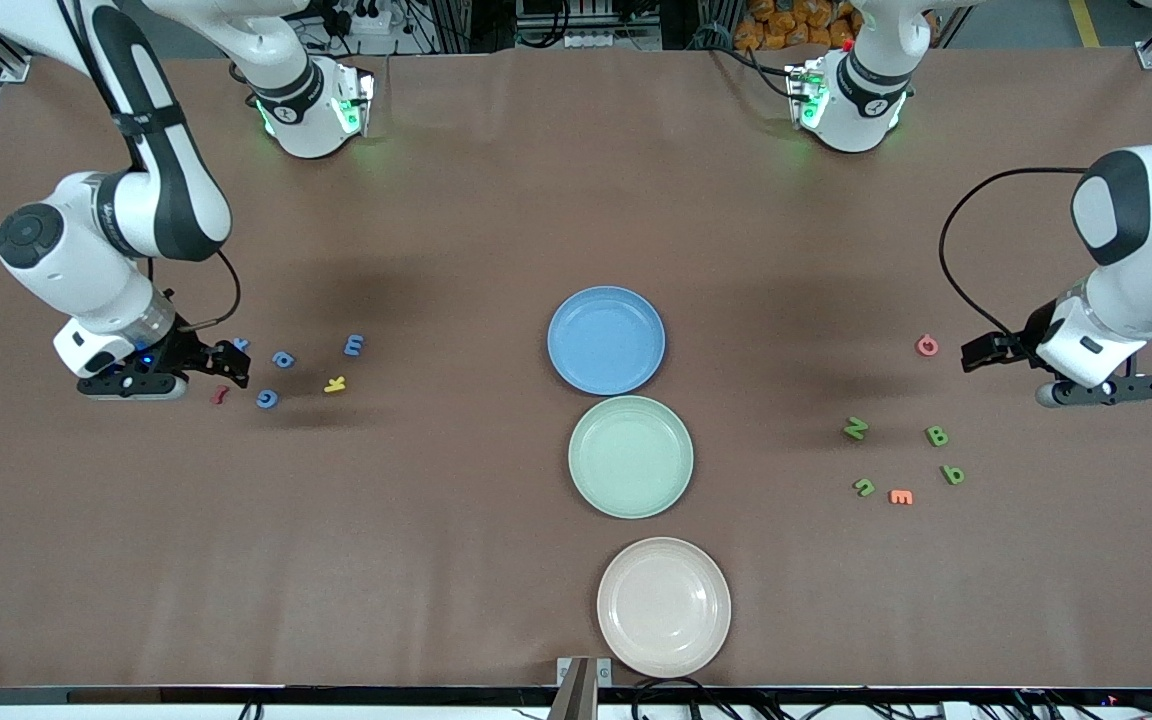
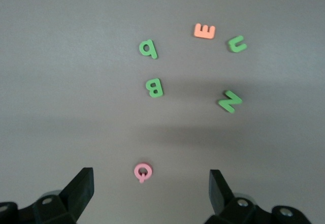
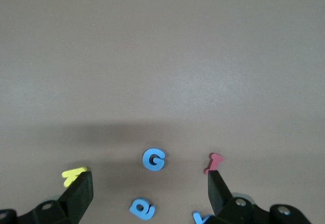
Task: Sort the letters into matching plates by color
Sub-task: 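Reach the blue G and green a with the right and left grippers, then grasp and lift the blue G and green a with both grippers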
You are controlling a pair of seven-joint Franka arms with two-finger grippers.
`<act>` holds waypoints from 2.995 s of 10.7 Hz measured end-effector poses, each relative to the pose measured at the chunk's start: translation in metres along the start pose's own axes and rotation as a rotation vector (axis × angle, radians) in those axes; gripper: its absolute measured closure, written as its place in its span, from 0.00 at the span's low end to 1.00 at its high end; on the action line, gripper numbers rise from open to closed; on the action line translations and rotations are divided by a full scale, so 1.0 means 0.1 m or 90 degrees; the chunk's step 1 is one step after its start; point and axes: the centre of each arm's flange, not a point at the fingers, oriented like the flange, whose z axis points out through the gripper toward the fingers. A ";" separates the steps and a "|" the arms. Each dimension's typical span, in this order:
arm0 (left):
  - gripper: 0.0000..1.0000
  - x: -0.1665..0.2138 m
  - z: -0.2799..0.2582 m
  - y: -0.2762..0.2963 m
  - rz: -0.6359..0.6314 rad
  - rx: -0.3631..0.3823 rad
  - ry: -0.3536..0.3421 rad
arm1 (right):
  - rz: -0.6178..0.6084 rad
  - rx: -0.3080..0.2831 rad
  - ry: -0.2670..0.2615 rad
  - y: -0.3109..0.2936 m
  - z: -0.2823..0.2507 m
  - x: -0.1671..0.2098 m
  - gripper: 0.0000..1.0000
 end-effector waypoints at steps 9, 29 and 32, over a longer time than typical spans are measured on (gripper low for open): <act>0.00 0.70 0.84 -0.06 -0.163 0.031 -0.018 | 0.005 -0.011 -0.036 0.08 0.88 -0.13 0.13; 0.04 1.17 1.98 -0.14 -0.291 0.030 0.014 | -0.012 -0.008 -0.052 -0.07 1.24 -0.11 0.65; 0.46 1.19 1.96 -0.12 -0.277 0.037 0.024 | -0.023 -0.001 -0.076 -0.19 1.01 0.03 0.65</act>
